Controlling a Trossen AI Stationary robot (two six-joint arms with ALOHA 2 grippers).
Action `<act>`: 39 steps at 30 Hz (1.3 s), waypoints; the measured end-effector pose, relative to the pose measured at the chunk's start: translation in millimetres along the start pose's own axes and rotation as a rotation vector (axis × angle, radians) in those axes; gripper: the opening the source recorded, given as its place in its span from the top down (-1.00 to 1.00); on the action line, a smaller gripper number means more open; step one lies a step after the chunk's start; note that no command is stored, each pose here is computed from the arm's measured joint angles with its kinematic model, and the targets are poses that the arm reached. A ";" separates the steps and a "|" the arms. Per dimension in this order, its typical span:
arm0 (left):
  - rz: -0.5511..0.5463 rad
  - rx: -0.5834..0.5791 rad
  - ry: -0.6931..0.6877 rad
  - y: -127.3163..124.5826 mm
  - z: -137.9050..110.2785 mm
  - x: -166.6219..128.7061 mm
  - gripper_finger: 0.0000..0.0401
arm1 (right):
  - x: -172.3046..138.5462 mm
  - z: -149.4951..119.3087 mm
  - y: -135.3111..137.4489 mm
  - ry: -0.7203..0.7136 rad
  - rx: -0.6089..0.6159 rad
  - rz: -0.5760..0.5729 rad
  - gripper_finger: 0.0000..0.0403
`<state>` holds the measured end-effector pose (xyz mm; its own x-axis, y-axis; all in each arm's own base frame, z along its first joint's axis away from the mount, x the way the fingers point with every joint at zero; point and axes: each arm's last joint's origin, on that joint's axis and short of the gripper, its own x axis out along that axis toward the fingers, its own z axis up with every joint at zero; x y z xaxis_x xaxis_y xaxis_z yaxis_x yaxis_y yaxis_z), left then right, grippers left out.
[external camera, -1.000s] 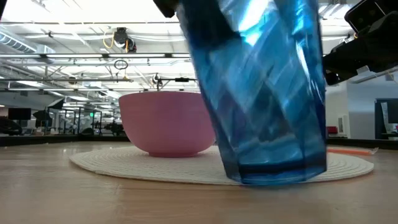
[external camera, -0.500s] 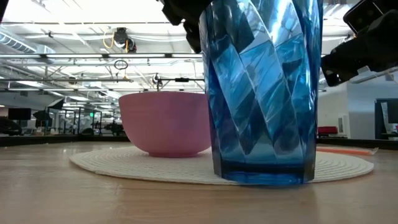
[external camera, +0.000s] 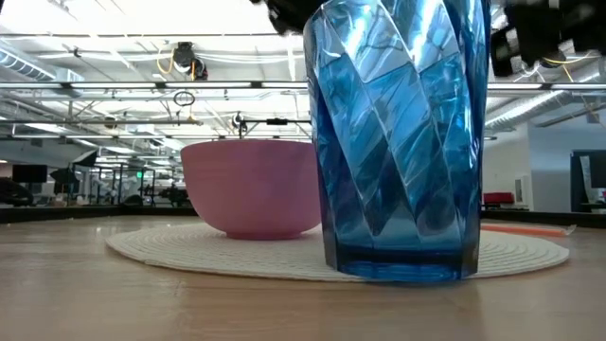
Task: Pick & Place Utensil
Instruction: Put the blue cup on the white mat to the right of the pink bowl
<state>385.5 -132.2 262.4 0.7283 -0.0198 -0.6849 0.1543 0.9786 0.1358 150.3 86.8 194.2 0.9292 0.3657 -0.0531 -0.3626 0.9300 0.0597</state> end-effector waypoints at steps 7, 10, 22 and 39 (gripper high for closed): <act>0.241 0.026 0.009 9.0 1.7 -63.3 0.28 | 61.1 22.8 22.6 0.184 -0.134 0.060 0.23; 0.323 0.003 -0.004 9.8 -9.6 -87.8 0.28 | 88.2 29.4 30.2 0.256 -0.163 0.125 0.23; 0.422 -0.280 -0.267 12.6 -104.0 -143.2 0.28 | 141.6 36.5 26.5 0.342 -0.162 0.287 0.23; 0.369 -0.394 -0.441 16.2 -163.6 -131.3 0.28 | 180.5 13.7 10.2 0.538 -0.044 0.353 0.23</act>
<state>183.2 -80.3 237.5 0.9025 0.3290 -0.2781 -0.3488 0.9369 -0.0234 315.3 161.9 198.9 0.5917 0.6065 -0.5310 -0.6532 0.7468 0.1250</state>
